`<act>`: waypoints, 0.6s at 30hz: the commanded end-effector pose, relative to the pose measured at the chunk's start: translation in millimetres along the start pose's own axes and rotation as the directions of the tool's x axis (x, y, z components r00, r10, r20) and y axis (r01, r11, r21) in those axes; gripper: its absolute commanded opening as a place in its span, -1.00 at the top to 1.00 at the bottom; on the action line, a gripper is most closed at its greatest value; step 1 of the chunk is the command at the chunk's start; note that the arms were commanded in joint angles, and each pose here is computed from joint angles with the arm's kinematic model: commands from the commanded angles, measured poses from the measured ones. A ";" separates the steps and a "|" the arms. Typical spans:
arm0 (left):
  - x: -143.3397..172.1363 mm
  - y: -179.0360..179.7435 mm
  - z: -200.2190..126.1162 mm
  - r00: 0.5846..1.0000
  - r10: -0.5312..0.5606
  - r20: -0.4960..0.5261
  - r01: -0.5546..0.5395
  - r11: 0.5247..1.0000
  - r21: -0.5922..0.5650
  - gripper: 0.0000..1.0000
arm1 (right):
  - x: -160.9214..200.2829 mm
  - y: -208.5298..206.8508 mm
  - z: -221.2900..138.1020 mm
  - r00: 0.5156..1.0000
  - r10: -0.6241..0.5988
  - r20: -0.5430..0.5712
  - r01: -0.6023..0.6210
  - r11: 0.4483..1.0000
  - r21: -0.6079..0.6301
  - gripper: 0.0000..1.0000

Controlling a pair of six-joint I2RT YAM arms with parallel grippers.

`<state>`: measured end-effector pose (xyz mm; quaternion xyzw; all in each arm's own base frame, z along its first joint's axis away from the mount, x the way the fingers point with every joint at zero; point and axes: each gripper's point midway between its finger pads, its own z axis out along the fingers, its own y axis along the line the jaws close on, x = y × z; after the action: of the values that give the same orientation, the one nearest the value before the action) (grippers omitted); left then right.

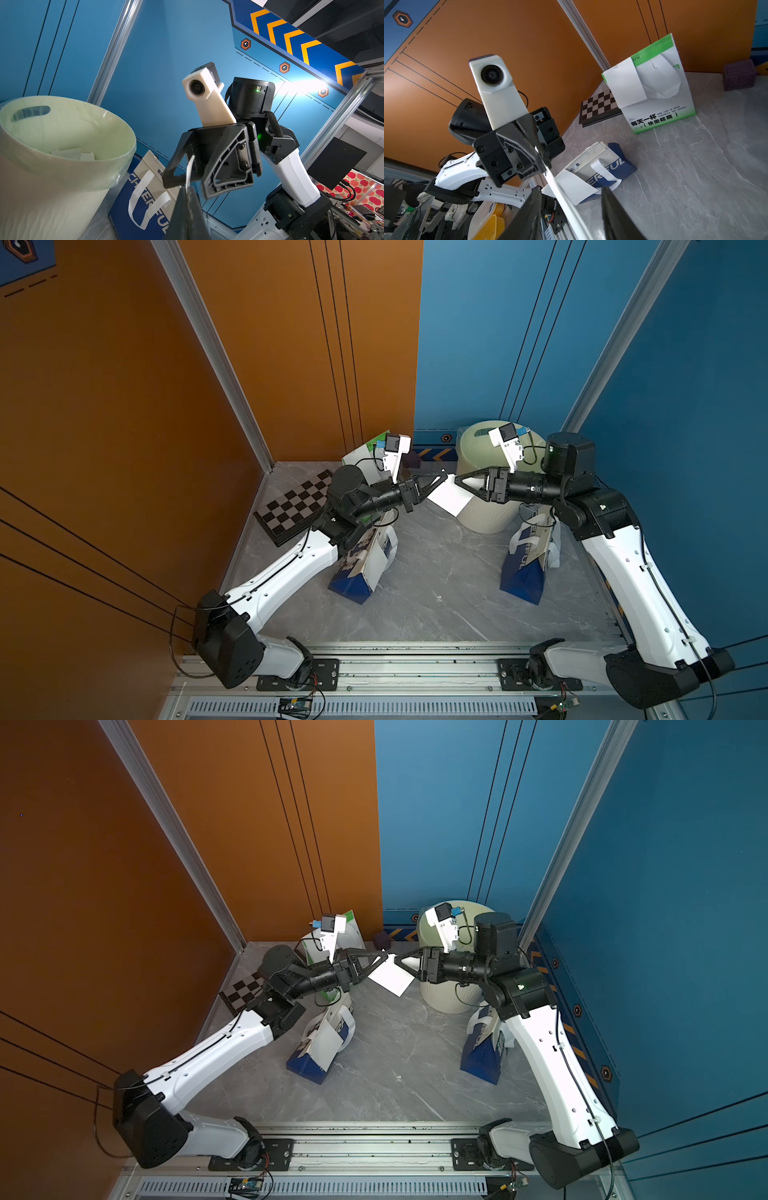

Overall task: Shred takeout receipts and throw away
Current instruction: Shred the takeout receipt.

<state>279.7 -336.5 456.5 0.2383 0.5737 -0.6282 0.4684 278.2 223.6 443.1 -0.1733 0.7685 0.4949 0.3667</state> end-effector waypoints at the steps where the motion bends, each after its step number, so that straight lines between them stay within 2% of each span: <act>1: -8.6 -14.9 1.3 0.999 0.028 0.019 -0.029 0.998 0.049 1.00 | -1.6 14.8 -1.2 1.000 -0.008 0.008 0.008 0.997 -0.078 0.40; 4: -9.5 -14.2 -0.1 0.999 0.032 0.024 -0.033 0.999 0.043 1.00 | -1.4 13.9 -0.8 1.000 0.000 0.008 0.000 0.997 -0.080 0.54; 18: -6.1 -11.8 -4.7 0.999 0.025 0.022 -0.026 0.999 0.031 1.00 | -4.1 3.5 -8.3 0.999 0.021 0.038 -0.019 0.999 -0.045 0.55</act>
<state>279.7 -336.5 456.5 0.2379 0.5738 -0.6283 0.4683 280.5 220.4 440.7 -0.1613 0.7631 0.5120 0.3600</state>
